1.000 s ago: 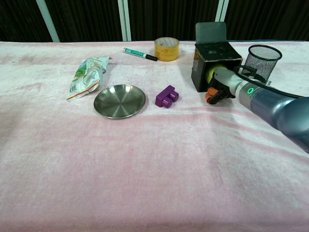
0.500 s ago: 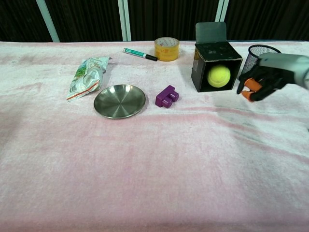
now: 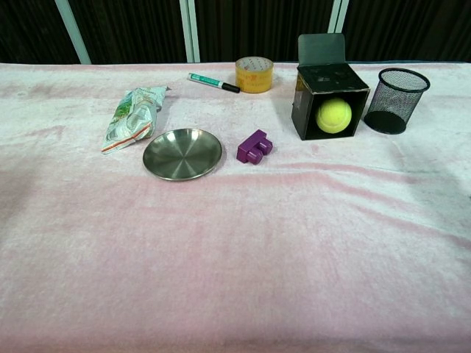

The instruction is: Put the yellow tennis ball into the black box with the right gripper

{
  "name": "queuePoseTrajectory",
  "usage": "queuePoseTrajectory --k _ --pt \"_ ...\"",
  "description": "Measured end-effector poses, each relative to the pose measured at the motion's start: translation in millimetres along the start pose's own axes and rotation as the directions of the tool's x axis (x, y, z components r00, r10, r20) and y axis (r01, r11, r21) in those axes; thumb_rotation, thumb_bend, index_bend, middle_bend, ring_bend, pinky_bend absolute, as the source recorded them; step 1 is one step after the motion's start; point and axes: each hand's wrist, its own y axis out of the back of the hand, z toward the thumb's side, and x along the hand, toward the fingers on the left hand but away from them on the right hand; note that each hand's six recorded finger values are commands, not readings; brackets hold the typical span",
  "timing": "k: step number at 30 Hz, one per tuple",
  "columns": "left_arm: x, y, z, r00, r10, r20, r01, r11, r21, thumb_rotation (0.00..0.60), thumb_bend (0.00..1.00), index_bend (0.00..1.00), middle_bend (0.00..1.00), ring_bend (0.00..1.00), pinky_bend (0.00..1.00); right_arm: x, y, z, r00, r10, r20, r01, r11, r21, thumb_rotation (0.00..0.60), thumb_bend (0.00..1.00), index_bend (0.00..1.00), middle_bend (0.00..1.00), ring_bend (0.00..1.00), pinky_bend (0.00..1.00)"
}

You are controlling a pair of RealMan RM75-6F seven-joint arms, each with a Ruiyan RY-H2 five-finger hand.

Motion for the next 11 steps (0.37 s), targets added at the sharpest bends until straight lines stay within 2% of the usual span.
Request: queuePoseTrajectory --k 1,4,7,11 --pt "0 0 0 1.0 0.0 0.001 0.0 1.0 0.001 0.6 0.42 0.13 0.07 0.02 0.0 10 2 -8 0.999 -0.053 -0.007 0.053 0.998 0.02 0.6 0.11 0.03 0.0 0.09 0.18" --pt "-1 0 1 1.0 0.002 0.005 -0.002 1.0 0.001 0.6 0.42 0.13 0.07 0.02 0.0 27 1 -24 0.992 -0.125 -0.01 0.125 0.99 0.059 0.6 0.1 0.03 0.0 0.09 0.18" --pt "-2 0 2 1.0 0.003 0.01 -0.003 1.0 0.001 0.6 0.42 0.13 0.07 0.02 0.0 44 -9 -37 0.987 -0.157 -0.017 0.158 0.983 0.098 0.6 0.1 0.03 0.0 0.09 0.18" --pt "-5 -2 3 1.0 -0.005 0.022 0.005 1.0 0.013 0.6 0.42 0.13 0.07 0.02 0.0 52 -21 -43 0.986 -0.165 -0.033 0.167 0.98 0.104 0.6 0.1 0.03 0.0 0.09 0.18"
